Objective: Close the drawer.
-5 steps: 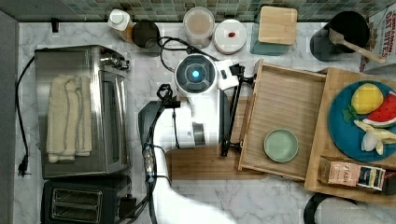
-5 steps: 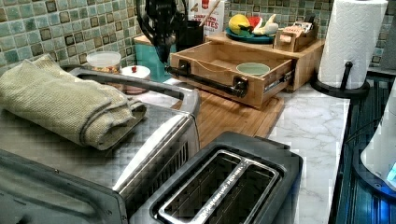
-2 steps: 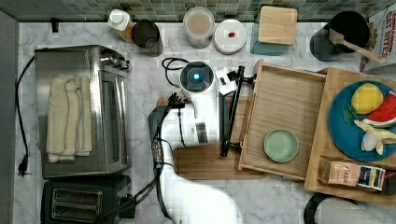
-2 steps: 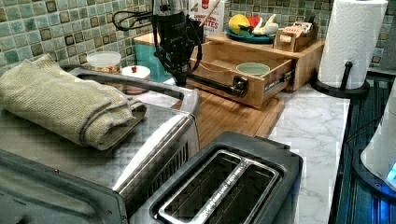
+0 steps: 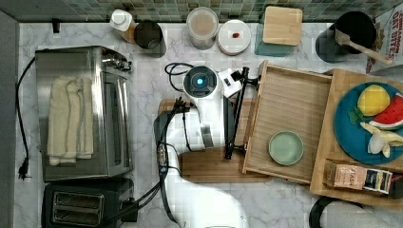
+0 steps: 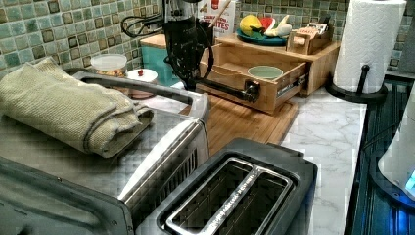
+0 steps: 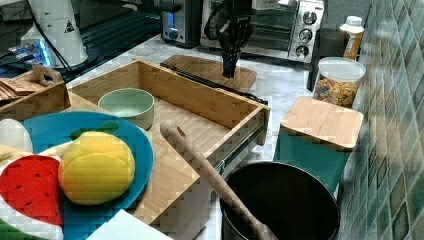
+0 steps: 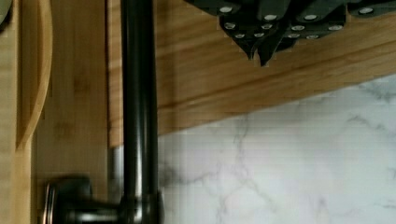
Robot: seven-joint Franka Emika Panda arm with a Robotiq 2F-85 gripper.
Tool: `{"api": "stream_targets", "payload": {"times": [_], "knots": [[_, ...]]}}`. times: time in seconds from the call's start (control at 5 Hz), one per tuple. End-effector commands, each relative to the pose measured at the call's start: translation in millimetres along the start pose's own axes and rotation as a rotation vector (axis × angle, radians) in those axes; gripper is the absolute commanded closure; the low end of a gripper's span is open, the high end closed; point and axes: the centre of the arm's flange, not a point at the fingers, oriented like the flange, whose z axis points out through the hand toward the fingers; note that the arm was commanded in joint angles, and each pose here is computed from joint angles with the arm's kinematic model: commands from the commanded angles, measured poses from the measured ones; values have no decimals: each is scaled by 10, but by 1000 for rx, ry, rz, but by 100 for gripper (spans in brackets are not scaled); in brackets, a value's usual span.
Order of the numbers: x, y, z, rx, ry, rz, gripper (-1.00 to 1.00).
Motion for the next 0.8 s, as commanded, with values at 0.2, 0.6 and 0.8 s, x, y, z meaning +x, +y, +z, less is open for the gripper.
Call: {"api": "stream_targets", "payload": {"times": [0.2, 0.6, 0.8], "knots": [[84, 482, -69, -42, 24, 37, 100], [99, 904, 23, -45, -12, 30, 100], [151, 1233, 10, -36, -4, 24, 100]]}}
